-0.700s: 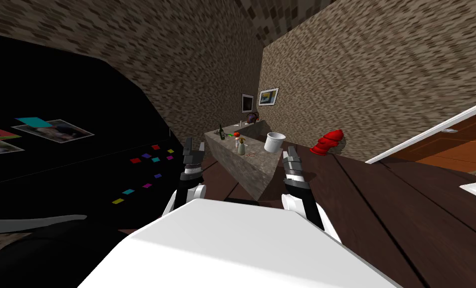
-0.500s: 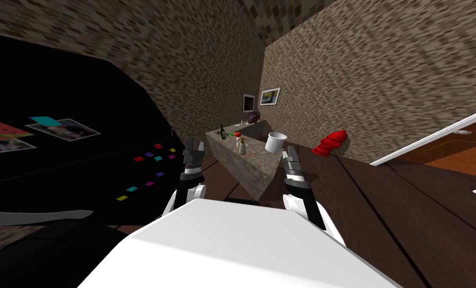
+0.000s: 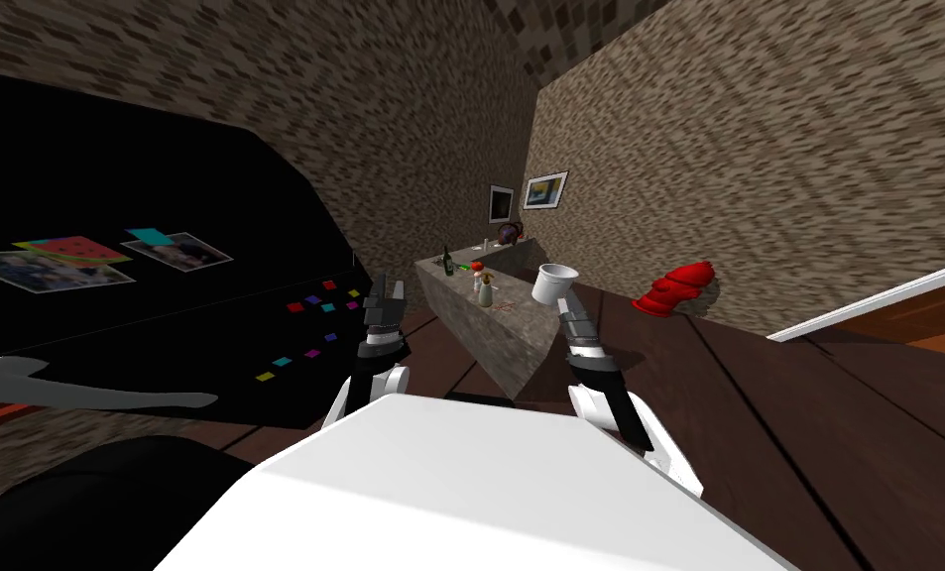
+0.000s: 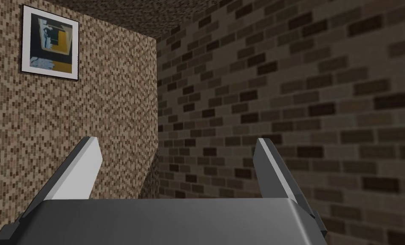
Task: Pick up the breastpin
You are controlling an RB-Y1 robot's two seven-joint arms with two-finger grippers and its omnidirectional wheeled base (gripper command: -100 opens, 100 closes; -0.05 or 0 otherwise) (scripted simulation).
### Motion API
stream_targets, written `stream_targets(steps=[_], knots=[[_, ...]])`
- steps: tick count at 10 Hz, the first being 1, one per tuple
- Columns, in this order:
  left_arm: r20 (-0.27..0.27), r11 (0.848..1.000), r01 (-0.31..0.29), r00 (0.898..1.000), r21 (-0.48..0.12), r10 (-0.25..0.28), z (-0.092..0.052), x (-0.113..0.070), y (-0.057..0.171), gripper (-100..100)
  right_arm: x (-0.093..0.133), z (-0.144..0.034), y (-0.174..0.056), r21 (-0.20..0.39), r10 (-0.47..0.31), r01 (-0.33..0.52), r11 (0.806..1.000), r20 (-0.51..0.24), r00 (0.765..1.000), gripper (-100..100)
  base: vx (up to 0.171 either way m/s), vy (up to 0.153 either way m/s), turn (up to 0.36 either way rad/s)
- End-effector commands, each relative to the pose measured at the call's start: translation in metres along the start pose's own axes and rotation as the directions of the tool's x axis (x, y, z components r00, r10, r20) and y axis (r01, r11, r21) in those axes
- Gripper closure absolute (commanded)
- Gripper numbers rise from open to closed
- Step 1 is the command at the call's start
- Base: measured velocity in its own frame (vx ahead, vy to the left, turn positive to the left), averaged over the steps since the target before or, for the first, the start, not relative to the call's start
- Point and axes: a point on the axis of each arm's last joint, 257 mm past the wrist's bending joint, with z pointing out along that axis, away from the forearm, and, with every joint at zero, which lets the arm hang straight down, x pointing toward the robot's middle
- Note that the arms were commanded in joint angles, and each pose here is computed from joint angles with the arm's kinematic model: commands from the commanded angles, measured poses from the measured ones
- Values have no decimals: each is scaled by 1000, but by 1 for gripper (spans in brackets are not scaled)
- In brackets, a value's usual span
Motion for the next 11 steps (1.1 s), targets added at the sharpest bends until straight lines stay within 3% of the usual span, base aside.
stream_targets(steps=[1, 6, 11], knots=[[0, 1000, 0, 1000, 0, 0, 0, 0, 0, 0, 4, 2, -1, -26, -37, 35, 999, -41, 998, -100, -8, -6, 182], [0, 1000, 0, 1000, 0, 0, 0, 0, 0, 0, 14, 3, -3, -76, -120, 110, 991, -141, 983, -100, -4, -5, 95], [0, 1000, 0, 1000, 0, 0, 0, 0, 0, 0, 27, 2, -11, -155, -232, 197, 968, -256, 938, -100, 0, -5, 132]])
